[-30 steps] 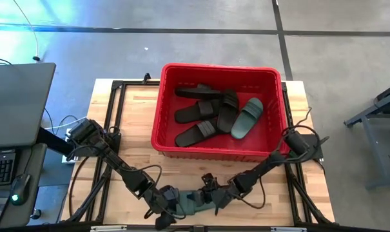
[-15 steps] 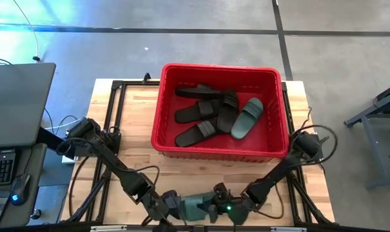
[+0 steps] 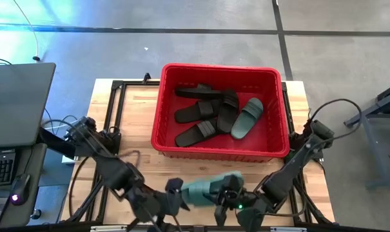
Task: Pick and place slides into bin
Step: Put the green slide into the red bin
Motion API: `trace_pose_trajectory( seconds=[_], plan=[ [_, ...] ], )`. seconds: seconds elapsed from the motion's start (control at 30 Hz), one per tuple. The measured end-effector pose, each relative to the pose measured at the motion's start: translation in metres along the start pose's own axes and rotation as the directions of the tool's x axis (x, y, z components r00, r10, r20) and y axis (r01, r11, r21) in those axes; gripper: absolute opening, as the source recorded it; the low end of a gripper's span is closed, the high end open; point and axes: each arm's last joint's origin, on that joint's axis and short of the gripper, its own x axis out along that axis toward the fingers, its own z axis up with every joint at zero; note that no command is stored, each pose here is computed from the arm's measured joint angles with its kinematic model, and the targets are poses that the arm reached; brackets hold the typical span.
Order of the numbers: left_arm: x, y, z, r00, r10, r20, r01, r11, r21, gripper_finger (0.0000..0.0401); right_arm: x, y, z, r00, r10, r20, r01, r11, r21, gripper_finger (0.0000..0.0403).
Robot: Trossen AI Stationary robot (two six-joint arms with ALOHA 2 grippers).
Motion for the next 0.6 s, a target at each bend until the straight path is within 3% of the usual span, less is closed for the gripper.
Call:
trace_pose_trajectory(
  seconds=[0.17, 0.3, 0.43, 0.6],
  plan=[
    [-0.044, 0.001, 0.031, 0.991, 0.119, 0.066, -0.125, 0.986, 0.110, 0.0271, -0.037, 0.022, 0.073, 0.986, -0.075, 0.146, 0.099, 0.983, -0.158, 0.0000],
    [-0.077, 0.004, 0.048, 0.969, 0.211, 0.130, -0.239, 0.935, 0.262, 0.0271, -0.064, 0.020, 0.122, 0.964, -0.141, 0.227, 0.192, 0.956, -0.221, 0.0000],
    [-0.104, 0.008, 0.059, 0.936, 0.299, 0.185, -0.342, 0.897, 0.281, 0.0271, -0.082, 0.007, 0.156, 0.944, -0.216, 0.248, 0.272, 0.937, -0.220, 0.0000],
    [-0.123, 0.018, 0.058, 0.901, 0.382, 0.204, -0.424, 0.874, 0.236, 0.0271, -0.086, -0.029, 0.173, 0.914, -0.351, 0.202, 0.384, 0.909, -0.159, 0.0000]
  ],
)
